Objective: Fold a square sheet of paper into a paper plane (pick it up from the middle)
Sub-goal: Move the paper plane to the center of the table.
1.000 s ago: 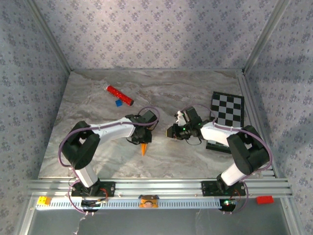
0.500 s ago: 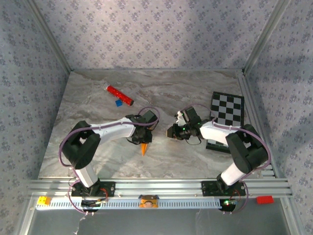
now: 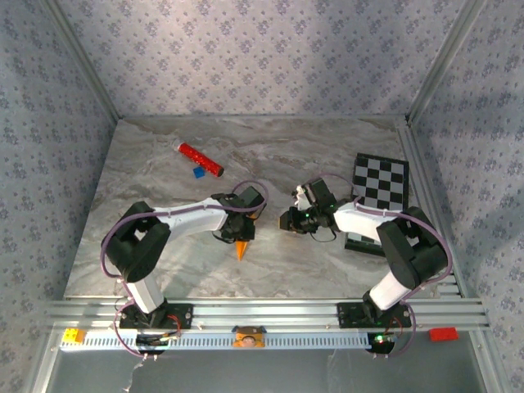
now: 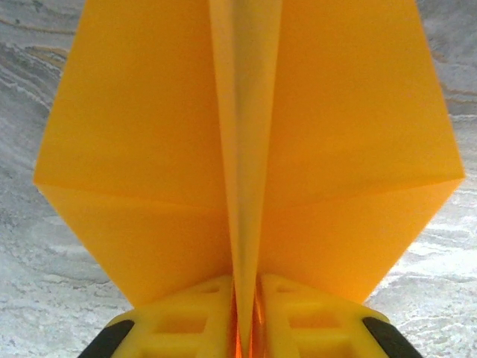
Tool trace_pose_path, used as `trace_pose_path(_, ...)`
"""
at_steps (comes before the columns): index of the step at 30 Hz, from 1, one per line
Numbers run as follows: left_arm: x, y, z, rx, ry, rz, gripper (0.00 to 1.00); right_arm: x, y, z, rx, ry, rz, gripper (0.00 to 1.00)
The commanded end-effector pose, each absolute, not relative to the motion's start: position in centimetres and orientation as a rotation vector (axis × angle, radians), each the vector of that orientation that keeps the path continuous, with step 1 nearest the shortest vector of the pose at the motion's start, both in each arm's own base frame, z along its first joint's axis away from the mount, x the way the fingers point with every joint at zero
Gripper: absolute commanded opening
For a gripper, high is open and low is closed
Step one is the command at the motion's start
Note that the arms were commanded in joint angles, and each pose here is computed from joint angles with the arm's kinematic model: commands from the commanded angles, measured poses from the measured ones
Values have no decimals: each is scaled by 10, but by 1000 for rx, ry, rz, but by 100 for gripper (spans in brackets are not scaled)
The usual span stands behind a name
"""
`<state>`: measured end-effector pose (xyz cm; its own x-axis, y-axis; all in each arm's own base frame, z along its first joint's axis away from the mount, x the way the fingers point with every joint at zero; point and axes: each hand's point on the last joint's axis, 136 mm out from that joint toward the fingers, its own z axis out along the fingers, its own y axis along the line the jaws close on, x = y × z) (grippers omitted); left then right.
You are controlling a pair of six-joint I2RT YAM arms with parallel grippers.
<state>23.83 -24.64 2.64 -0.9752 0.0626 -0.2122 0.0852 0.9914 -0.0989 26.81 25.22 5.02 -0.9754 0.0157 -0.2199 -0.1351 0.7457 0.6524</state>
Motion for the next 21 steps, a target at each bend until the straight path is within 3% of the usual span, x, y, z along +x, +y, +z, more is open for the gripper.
trace_pose_path(1, 234, -243, 18, 118, 2941, -119, 15, 269, 254, 50, -105, 2746, 1034, 21)
trace_pose_path(21, 228, -238, 5, 122, 2960, -48, 13, 269, 255, 48, -105, 2750, 1035, 21)
